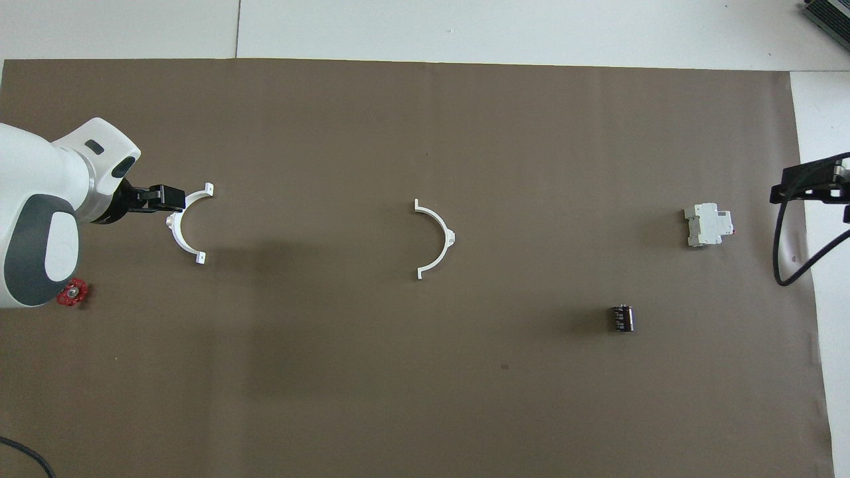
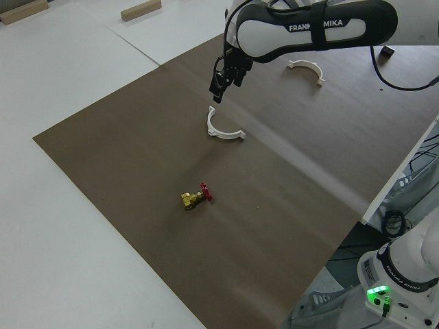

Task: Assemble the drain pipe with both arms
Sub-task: 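Grasp the other white clamp half with the left gripper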

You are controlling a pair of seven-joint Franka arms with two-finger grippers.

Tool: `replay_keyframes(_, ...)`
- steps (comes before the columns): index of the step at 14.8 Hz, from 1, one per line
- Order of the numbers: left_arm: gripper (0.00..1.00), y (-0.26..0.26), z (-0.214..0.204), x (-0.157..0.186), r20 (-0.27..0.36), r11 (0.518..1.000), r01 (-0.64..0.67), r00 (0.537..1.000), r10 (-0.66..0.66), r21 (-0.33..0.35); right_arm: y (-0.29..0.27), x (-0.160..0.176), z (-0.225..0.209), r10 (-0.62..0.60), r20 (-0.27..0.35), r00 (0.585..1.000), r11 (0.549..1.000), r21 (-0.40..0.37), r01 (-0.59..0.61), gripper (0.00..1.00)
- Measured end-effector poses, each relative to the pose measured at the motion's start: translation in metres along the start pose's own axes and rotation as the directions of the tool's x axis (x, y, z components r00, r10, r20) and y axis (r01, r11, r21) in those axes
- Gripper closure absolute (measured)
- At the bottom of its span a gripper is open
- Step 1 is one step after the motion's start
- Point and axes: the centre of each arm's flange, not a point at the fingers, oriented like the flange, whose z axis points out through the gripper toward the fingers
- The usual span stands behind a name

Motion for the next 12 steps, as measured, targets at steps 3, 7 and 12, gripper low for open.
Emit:
replay_keyframes(3, 0.00, 0.004, 0.011, 0.002, 0.001, 1.000, -0.006, 1.000, 0.006, 0.001, 0.001, -0.002, -0.001, -0.001, 0.008, 1.000, 1.000, 0.000, 0.001, 0.00)
replay_keyframes(7, 0.00, 0.005, 0.043, 0.003, -0.013, 1.000, -0.010, 1.000, 0.010, 0.003, -0.004, -0.002, 0.002, -0.011, 0.007, 1.000, 1.000, 0.000, 0.011, 0.00)
replay_keyframes(12, 0.00, -0.004, 0.088, -0.003, -0.025, 1.000, -0.030, 0.999, 0.030, 0.008, -0.007, -0.004, 0.008, -0.018, 0.037, 0.999, 1.000, -0.005, 0.018, 0.00)
